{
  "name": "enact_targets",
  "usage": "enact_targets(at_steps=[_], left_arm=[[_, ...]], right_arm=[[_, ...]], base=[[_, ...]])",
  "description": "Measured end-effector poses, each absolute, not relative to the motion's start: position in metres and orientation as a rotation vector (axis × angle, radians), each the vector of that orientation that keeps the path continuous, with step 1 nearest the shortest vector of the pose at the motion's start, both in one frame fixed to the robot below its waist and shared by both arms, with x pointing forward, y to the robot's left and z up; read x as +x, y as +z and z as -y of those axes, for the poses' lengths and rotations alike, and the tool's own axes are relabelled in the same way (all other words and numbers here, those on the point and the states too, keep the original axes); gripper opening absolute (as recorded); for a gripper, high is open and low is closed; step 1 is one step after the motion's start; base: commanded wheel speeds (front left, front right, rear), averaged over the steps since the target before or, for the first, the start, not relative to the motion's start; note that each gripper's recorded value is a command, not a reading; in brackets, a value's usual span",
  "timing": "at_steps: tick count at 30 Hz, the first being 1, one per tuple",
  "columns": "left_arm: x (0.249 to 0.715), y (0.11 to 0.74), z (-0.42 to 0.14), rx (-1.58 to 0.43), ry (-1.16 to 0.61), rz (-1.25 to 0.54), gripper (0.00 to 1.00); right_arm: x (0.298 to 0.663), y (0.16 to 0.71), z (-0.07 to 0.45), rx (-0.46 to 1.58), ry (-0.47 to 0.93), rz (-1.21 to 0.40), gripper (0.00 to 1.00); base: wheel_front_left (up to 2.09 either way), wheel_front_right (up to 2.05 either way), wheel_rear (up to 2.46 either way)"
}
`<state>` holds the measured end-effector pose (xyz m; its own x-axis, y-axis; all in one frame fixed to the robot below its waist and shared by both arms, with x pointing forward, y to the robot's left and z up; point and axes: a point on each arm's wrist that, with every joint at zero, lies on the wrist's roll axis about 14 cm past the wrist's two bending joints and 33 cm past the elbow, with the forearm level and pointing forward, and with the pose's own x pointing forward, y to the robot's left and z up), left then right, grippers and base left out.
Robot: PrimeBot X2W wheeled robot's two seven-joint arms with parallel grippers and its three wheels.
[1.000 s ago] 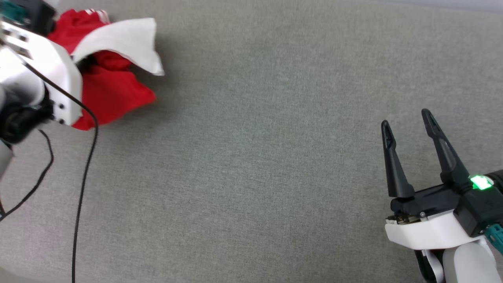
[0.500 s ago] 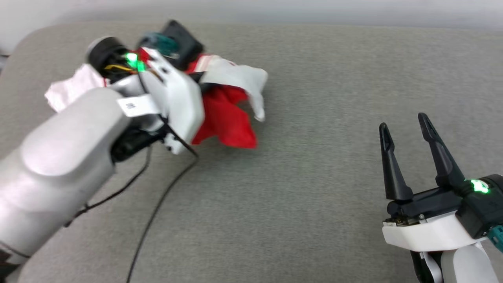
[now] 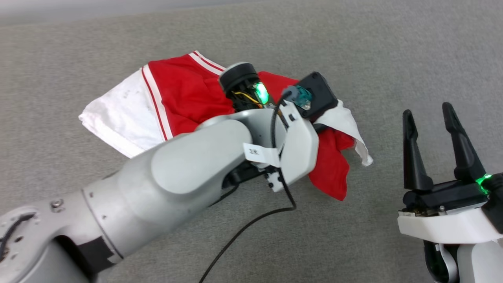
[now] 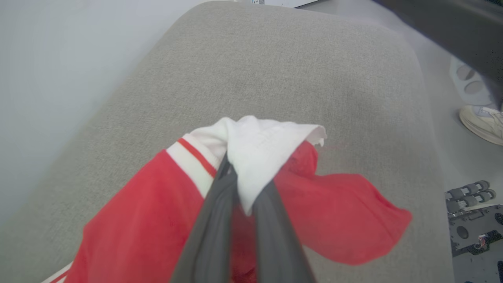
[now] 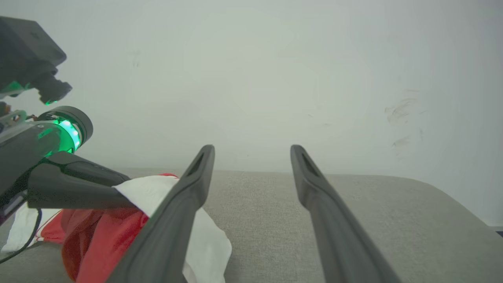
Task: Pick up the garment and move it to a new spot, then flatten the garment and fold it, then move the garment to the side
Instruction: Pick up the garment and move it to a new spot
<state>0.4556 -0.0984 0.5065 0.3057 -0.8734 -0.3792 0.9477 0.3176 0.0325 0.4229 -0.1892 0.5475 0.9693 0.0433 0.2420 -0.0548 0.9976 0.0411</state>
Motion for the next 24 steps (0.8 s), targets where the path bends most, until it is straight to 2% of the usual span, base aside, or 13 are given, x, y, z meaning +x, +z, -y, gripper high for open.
enact_targets(at_steps=[5, 9, 14, 15, 16, 17, 24], left_arm=[[0.438, 0.471, 0.123, 0.246, -1.287, -0.396, 0.00], [0.399, 0.424, 0.127, 0.237, -1.334, -0.542, 0.00], [0.384, 0.404, 0.121, 0.239, -1.325, -0.617, 0.00], [0.384, 0.404, 0.119, 0.248, -1.320, -0.610, 0.05], [0.386, 0.407, 0.120, 0.243, -1.315, -0.589, 0.80], [0.388, 0.413, 0.121, 0.224, -1.309, -0.558, 1.00], [0.395, 0.462, 0.125, 0.140, -1.270, -0.349, 1.00]], right_arm=[[0.422, 0.539, 0.206, 0.037, 0.001, 0.219, 1.00], [0.422, 0.533, 0.212, 0.029, -0.016, 0.202, 1.00], [0.424, 0.533, 0.212, 0.030, -0.016, 0.201, 1.00], [0.424, 0.533, 0.211, 0.030, -0.014, 0.203, 1.00], [0.424, 0.534, 0.210, 0.030, -0.012, 0.205, 1.00], [0.424, 0.535, 0.210, 0.031, -0.010, 0.208, 1.00], [0.410, 0.543, 0.203, 0.040, 0.005, 0.221, 1.00]], base=[[0.00, 0.00, 0.00], [0.00, 0.00, 0.00], [0.00, 0.00, 0.00], [0.00, 0.00, 0.00], [0.00, 0.00, 0.00], [0.00, 0.00, 0.00], [0.00, 0.00, 0.00]])
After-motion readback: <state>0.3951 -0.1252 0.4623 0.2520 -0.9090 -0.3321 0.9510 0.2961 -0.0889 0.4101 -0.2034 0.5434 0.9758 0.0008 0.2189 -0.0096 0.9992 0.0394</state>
